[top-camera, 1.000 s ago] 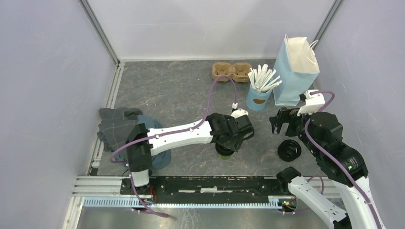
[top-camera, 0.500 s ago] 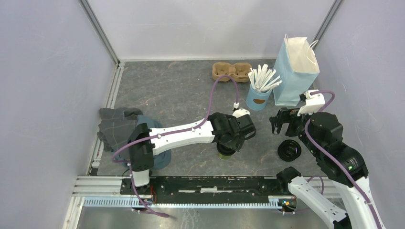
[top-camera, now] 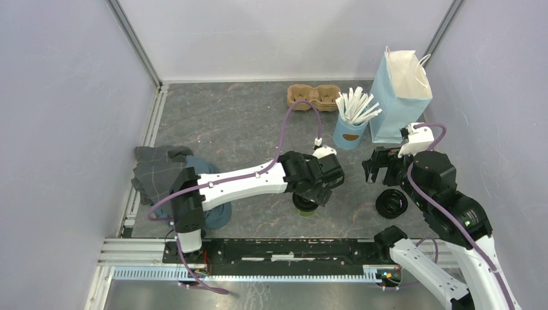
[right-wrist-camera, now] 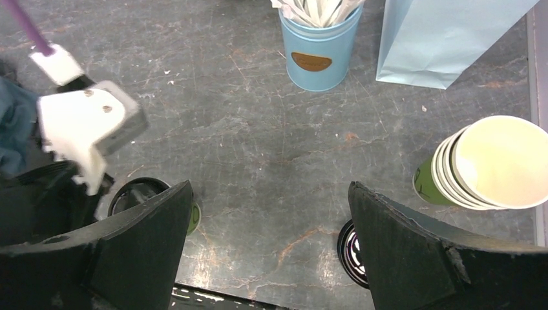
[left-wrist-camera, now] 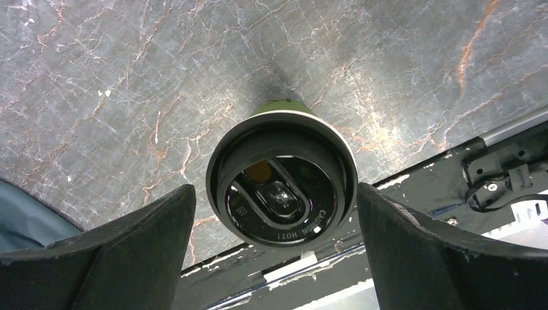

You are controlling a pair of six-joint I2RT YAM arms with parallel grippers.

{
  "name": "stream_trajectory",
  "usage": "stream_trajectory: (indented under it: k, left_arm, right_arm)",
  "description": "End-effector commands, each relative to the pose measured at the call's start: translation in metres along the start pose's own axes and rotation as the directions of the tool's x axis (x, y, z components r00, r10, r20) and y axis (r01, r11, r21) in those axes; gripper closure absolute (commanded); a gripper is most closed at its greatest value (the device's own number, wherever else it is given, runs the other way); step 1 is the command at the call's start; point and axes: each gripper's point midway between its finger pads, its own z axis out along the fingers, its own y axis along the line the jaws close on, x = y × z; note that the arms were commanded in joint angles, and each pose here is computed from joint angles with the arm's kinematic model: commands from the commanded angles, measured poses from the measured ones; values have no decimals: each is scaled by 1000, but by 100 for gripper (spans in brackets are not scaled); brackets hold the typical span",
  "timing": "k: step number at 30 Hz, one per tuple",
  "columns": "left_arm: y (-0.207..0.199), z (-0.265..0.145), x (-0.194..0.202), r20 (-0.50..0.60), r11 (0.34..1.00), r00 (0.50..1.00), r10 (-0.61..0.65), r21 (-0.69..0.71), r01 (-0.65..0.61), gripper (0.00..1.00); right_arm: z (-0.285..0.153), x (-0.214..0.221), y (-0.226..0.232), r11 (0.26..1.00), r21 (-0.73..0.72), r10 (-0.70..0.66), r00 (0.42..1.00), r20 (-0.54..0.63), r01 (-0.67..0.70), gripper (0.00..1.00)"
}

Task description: Pack the takeout coffee

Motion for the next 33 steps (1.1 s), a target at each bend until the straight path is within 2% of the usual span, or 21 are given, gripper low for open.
stream_trajectory:
  k: [1,3,7,9,11,14,17,20,23,26,30,33]
  left_arm:
    - [4,-46,-27,102,998,995,-8,59,2,0]
    - [8,-58,-29,114,997,993,-21,70,13,0]
    - [26,-78,-26,119,995,990,-74,79,65,1]
    - [39,-81,-20,97,988,987,-131,98,122,3]
    - [49,-80,-17,60,963,975,-214,179,200,5]
    - [51,-81,-14,-49,840,931,-362,416,348,7]
    - [54,-74,-13,-132,697,876,-464,556,453,8]
    - [52,-59,-4,-195,632,850,-490,593,500,9]
    - [43,-49,0,-239,590,840,-487,619,518,12]
    - [39,-41,-3,-254,581,835,-488,619,529,17]
    - [41,-35,-5,-247,604,842,-480,603,521,21]
    - [38,-25,3,-283,612,843,-458,588,530,24]
  right_arm:
    - [10,13,-14,995,97,24,998,-53,-19,3]
    - [14,22,-23,987,158,20,996,-91,-5,2]
    - [28,38,-21,987,157,-2,987,-163,28,2]
    - [40,55,3,999,20,-32,972,-234,38,2]
    - [50,77,38,983,-184,-71,951,-301,15,9]
    - [55,92,73,930,-359,-48,945,-323,-76,12]
    - [53,100,104,849,-501,-26,934,-357,-168,12]
    - [51,119,121,784,-566,-21,901,-434,-254,16]
    - [54,130,123,779,-557,-9,883,-469,-287,15]
    - [53,143,128,750,-568,-5,856,-518,-339,18]
    - [60,156,124,769,-527,17,836,-549,-362,21]
    - [63,161,124,771,-514,33,829,-559,-377,23]
